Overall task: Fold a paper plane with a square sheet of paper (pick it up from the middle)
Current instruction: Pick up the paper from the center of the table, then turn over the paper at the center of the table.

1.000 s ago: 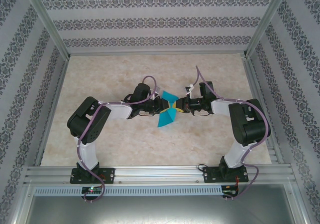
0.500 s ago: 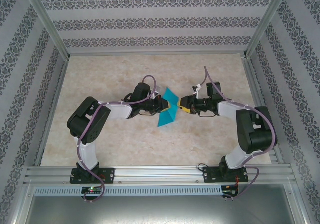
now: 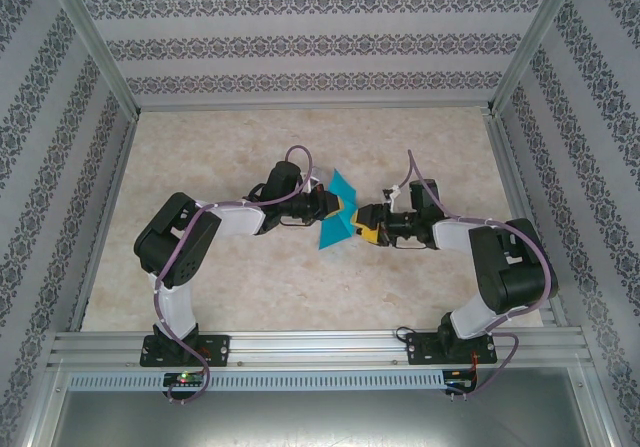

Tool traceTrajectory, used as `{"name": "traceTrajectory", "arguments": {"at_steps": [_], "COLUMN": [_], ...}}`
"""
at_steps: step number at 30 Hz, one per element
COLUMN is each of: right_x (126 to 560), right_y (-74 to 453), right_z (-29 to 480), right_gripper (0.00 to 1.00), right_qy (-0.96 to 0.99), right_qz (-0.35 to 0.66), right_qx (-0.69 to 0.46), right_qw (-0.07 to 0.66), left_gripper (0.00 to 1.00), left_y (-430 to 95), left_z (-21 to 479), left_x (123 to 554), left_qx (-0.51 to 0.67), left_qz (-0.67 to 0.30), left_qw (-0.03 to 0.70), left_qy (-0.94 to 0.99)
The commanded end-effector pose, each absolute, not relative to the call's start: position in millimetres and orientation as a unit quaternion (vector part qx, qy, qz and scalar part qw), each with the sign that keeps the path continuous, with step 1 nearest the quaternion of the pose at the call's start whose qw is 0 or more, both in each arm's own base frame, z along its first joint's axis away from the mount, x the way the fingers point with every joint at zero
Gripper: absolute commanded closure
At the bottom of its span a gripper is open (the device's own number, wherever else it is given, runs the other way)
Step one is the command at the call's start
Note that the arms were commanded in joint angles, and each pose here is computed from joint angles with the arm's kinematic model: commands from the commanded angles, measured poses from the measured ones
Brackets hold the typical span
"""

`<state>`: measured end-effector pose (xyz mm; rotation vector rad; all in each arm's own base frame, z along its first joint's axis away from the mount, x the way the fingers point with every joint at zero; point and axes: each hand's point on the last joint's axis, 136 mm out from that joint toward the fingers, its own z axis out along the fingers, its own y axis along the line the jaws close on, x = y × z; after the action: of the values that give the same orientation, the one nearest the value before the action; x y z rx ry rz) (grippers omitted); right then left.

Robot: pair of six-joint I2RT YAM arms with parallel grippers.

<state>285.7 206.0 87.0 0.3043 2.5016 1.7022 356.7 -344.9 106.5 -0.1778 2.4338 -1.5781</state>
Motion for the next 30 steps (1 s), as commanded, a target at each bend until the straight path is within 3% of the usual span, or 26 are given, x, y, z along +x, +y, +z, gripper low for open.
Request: {"name": "traceTrajectory", "arguments": {"at_steps": [1,30], "right_x": [289.7,292.4], "right_y": [216.2,217.9], "right_z": [108.2,128.4], "right_gripper": [0.44,0.63], "right_qy": [0.802,0.772], "right_qz": [0.587,0.621], "right_qx": [0.089,0.121], "right_qw": [0.063,0.059], "left_gripper": [0.93,0.90], "left_y": [-350.8,-343.6], "left_z": [142.6,144.1], "left_x": [362.7,353.1], "left_qx": [-0.042,-0.040], "left_qz": [-0.572,-0.580], "left_qw": [0.145,0.149], "left_qy": [0.806,0.800]}}
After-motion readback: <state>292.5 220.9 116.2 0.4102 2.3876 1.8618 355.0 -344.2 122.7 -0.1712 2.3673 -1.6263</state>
